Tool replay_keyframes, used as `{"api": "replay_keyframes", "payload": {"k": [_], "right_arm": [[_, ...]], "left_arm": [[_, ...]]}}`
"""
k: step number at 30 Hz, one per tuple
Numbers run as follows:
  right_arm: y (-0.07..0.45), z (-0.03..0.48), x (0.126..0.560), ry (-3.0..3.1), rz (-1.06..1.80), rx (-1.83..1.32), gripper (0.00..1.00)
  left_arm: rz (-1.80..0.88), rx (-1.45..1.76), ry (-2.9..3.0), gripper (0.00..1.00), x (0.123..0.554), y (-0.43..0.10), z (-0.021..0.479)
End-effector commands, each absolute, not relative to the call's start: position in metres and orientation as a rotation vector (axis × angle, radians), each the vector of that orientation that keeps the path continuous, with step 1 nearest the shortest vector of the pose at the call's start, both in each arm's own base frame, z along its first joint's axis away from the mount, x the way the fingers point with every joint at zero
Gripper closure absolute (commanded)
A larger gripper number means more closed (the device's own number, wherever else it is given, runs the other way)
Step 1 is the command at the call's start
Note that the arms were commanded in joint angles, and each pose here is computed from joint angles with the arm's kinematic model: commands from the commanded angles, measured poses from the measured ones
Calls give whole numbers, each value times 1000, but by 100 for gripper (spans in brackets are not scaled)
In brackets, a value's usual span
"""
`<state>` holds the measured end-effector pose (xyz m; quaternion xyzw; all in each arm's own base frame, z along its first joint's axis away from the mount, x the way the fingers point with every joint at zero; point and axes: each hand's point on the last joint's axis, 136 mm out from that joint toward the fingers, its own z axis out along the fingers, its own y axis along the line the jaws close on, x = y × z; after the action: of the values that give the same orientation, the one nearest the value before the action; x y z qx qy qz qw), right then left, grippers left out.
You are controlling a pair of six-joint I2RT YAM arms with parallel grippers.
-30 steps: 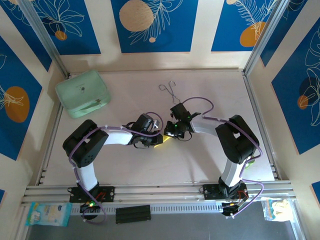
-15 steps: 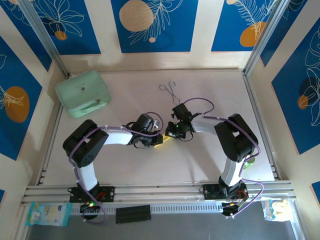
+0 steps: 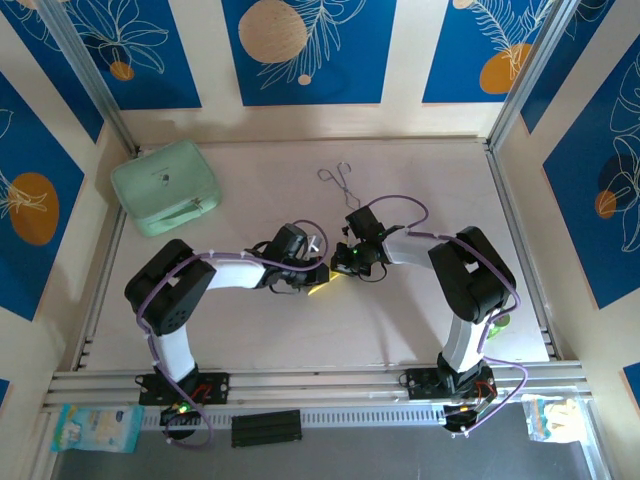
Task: Fold a paper plane with a square sheet of paper (pick it up from the middle)
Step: Fifth fold the wing at the center of the table.
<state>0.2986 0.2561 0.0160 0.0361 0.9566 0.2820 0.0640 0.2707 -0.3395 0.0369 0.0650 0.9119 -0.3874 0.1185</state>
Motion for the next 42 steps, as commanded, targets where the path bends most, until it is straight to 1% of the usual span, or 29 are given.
{"api": "replay_keyframes", "payload": {"k": [1,8,13,17,23,33,42], "right_arm": [[247,1,288,2946,829,123,92],[254,12,292,2910,924,107,92],[259,34,301,2841,1006,86,91],[252,45,310,2788,984,79,89],[241,34,315,2795,940,75,89],[248,23,322,2795,998,19,89],[244,10,321,2827,977,40,89]], "left_arm": [[-1122,170,2632,92,282,-341,40],[-1028,142,2664,94,285,-331,23],[-1004,132,2697,95,281,-327,12],[-975,113,2712,96,280,-323,9],[-957,95,2723,97,280,-319,7],[-930,64,2737,98,279,-314,4],[-927,64,2744,97,277,-313,5]]}}
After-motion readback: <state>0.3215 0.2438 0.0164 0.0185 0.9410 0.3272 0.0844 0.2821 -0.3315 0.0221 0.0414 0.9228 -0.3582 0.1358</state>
